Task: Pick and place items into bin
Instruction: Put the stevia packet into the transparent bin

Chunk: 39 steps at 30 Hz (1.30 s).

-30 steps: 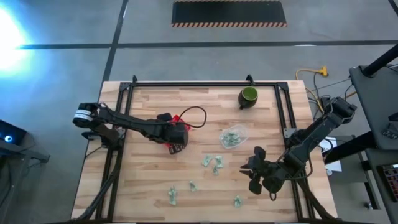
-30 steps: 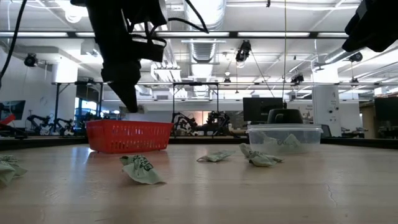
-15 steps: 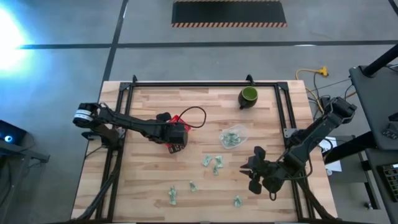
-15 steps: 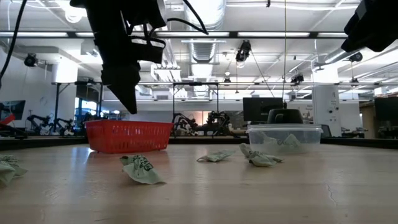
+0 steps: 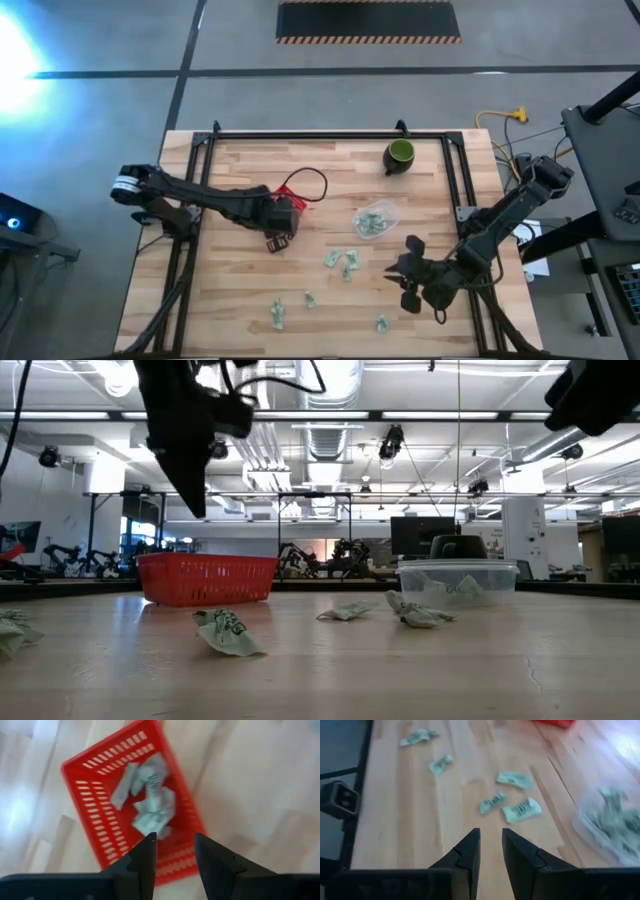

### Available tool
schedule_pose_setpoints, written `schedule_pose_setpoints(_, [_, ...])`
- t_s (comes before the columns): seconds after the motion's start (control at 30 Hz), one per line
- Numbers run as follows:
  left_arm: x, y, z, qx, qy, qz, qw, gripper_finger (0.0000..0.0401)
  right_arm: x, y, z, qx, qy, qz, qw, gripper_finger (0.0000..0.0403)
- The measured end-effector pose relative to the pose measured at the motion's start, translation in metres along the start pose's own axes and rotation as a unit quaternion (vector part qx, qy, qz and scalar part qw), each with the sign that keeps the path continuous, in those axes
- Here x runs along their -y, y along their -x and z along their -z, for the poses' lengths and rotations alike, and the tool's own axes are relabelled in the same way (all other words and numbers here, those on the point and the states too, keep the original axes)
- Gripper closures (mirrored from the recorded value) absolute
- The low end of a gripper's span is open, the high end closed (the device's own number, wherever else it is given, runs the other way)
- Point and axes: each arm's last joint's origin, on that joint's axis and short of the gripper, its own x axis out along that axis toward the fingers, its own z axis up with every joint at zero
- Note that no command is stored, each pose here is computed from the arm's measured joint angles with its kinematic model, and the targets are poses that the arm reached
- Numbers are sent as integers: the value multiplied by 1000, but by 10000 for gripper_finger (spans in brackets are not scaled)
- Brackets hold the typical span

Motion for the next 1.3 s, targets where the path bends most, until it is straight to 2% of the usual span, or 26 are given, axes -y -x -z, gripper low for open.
schedule_pose_setpoints(0.17, [5, 25, 7, 35, 27, 34, 998, 287, -3, -7, -12, 17, 40, -37, 998, 320])
schedule_pose_setpoints(0.27, [6, 37, 11, 59, 37, 49, 996, 287, 1, -17, -17, 11, 54, -36, 998, 304])
schedule_pose_setpoints(0.53, [14, 50, 19, 88, 52, 65, 993, 287, 13, -51, -31, -9, 55, -58, 997, 249])
schedule_pose_setpoints(0.73, [22, 50, 23, 88, 38, 71, 993, 287, 22, -78, -32, -46, 42, -72, 995, 222])
schedule_pose_setpoints(0.97, [31, 54, 28, 99, 21, 78, 992, 287, 23, -114, -31, -67, 35, -124, 989, 223])
schedule_pose_setpoints(1.3, [41, 58, 34, 116, 5, 84, 990, 287, 30, -140, -34, -75, 31, -83, 993, 230])
